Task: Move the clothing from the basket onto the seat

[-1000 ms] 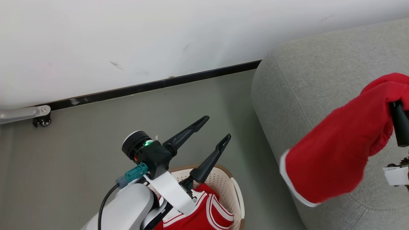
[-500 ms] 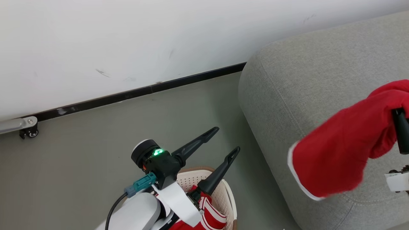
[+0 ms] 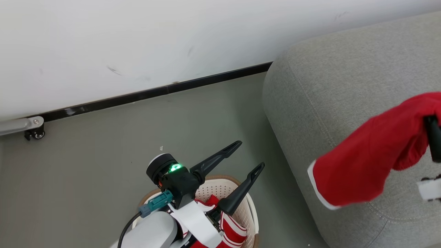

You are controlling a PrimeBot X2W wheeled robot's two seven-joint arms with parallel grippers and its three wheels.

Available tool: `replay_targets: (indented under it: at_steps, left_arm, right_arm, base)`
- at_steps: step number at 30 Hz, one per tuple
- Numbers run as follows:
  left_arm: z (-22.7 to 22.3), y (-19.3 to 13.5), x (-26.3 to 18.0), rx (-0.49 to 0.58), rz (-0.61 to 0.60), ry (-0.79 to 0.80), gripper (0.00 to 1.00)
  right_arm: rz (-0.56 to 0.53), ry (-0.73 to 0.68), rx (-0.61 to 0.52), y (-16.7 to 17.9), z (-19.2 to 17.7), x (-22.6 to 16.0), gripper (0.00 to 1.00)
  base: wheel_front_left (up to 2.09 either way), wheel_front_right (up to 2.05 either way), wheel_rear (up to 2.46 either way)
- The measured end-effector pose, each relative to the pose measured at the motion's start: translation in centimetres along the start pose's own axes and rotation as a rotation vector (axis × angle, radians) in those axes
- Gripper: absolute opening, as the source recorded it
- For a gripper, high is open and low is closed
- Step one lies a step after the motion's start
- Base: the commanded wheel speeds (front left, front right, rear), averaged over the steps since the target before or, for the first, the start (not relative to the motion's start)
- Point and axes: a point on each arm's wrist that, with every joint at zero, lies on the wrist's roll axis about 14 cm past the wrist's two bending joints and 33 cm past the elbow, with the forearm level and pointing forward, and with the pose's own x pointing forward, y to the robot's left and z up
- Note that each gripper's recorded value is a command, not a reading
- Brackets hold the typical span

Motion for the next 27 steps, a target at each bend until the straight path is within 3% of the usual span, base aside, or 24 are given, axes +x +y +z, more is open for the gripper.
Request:
replay_targets:
  at_steps: [27]
  left_arm:
    - [-0.4, 4.2, -0.6, -0.009, 0.056, -0.017, 1.0]
  right_arm:
    - [-0.091, -0.056, -0.154, -6.5, 1.4, 13.0, 0.0]
  base:
    - [0.0, 0.0, 0.0]
